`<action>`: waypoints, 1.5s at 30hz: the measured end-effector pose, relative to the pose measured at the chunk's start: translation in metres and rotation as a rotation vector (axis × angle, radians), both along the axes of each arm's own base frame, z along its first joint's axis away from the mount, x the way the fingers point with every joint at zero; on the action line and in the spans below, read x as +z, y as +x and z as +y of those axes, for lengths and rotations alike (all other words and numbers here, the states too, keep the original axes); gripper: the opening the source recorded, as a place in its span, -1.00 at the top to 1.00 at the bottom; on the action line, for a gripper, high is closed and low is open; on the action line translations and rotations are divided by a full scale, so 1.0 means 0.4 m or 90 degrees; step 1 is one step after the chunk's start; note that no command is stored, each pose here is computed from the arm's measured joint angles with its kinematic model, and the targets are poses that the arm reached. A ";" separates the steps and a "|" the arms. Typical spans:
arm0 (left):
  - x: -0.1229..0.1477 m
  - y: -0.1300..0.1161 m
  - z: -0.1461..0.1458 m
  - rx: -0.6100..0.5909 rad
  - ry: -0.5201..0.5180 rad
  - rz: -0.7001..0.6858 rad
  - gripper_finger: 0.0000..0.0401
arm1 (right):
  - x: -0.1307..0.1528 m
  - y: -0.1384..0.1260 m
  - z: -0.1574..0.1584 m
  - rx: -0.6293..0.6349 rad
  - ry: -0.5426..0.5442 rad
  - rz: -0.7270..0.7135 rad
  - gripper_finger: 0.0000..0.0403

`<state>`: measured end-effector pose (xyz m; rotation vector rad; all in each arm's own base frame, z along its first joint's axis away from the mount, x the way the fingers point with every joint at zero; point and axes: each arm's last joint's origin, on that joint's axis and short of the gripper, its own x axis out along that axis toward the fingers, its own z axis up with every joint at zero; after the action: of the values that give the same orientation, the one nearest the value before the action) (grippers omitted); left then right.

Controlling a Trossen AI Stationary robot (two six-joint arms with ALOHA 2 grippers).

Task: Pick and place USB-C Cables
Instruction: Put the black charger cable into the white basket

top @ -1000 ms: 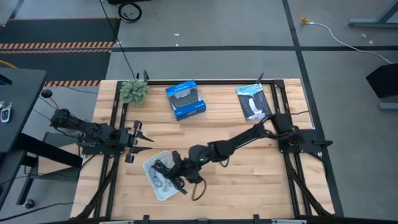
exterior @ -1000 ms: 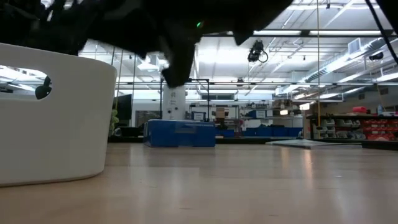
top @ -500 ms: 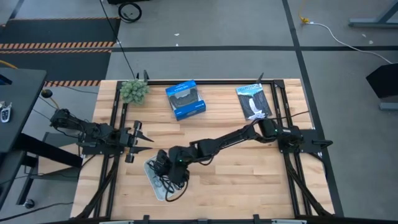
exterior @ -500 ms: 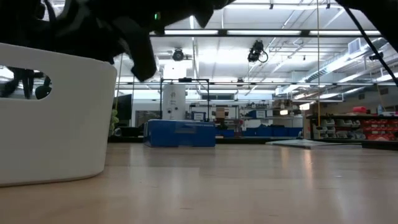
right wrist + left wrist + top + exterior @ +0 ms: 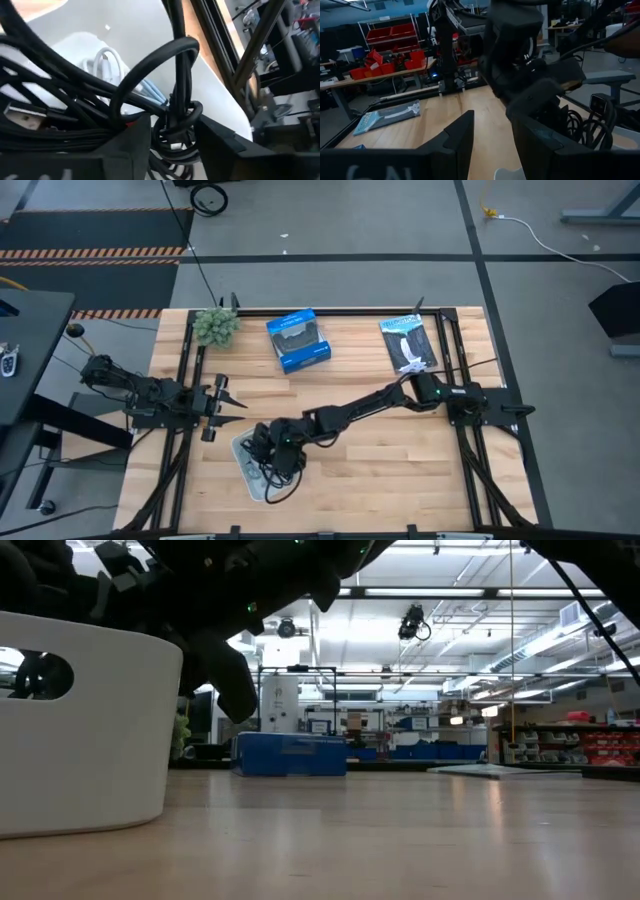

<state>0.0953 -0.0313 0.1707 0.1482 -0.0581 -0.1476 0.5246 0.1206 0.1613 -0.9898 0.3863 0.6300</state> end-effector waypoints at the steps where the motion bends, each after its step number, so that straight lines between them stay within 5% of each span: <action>1: 0.000 0.000 0.000 0.000 0.000 0.000 0.29 | 0.001 0.000 0.002 0.002 -0.015 -0.006 0.20; 10: 0.000 0.000 0.000 0.000 0.000 0.000 0.29 | 0.040 0.002 0.050 0.037 -0.095 -0.090 0.10; 19: 0.000 0.000 0.000 0.000 0.000 0.000 0.29 | 0.064 0.009 0.031 -0.029 -0.168 -0.132 0.11; 26: 0.001 0.000 0.000 0.000 -0.001 -0.003 0.29 | 0.100 0.000 0.050 0.026 -0.039 -0.133 0.13; 30: 0.001 0.000 0.000 0.000 0.000 -0.001 0.29 | 0.090 -0.004 0.045 0.036 -0.022 -0.099 0.15; 37: 0.000 0.000 0.000 0.000 -0.001 -0.001 0.29 | 0.097 0.000 0.015 -0.016 0.034 -0.071 0.21; 45: 0.000 0.000 0.000 0.000 0.000 -0.001 0.29 | 0.162 0.009 0.034 -0.147 0.115 -0.186 0.30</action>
<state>0.0953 -0.0313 0.1708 0.1479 -0.0592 -0.1479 0.5282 0.1344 0.2263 -0.8346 0.1768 0.2992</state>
